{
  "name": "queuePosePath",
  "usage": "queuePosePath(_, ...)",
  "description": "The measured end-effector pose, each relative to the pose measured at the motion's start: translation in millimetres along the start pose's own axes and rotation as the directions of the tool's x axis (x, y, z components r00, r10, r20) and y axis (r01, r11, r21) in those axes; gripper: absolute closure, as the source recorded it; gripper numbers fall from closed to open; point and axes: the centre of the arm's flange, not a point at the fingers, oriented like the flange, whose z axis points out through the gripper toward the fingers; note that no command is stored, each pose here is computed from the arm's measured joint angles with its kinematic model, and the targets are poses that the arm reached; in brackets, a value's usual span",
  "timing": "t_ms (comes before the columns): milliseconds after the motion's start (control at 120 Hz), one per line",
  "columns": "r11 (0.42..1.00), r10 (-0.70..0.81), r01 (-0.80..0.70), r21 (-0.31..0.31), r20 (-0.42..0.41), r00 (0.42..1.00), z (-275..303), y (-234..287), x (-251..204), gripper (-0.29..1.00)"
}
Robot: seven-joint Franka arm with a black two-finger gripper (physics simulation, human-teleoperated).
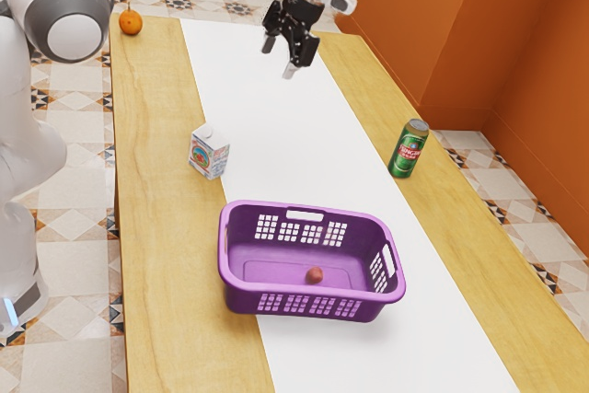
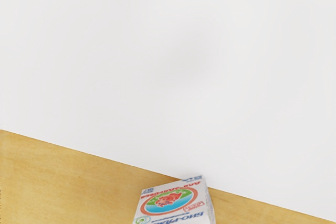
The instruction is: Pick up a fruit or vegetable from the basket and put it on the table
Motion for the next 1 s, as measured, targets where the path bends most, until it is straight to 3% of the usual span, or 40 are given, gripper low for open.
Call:
queuePosePath(117,1.0,0.007,-0.007,0.002,-0.103,0.995,-9.1,-1.6,10.9,0.0)
queuePosePath(267,0.998,-0.051,0.055,0.017,-0.173,0.984,-15.4,-24.1,31.6,0.0)
queuePosePath(342,0.998,-0.06,0.062,-0.004,-0.3,0.952,-82.9,-32.4,21.1,0.0)
queuePosePath(375,1.0,-0.022,0.016,-0.021,-0.322,0.946,-103.9,-11.2,9.5,0.0)
queuePosePath(458,0.986,0.154,-0.164,-0.016,-0.267,0.951,-109.0,103.3,-15.1,0.0)
queuePosePath(533,0.978,0.202,-0.207,-0.005,-0.208,0.957,-99.8,144.4,-27.9,0.0)
queuePosePath(717,0.986,0.159,-0.166,-0.036,-0.139,0.977,-85.7,146.7,-30.7,0.0)
queuePosePath(817,0.973,0.2,-0.206,-0.104,-0.06,0.978,-50.9,144.7,-48.3,0.0)
queuePosePath(1000,0.988,0.138,-0.138,-0.067,0.005,0.99,20.0,137.2,-34.9,0.01)
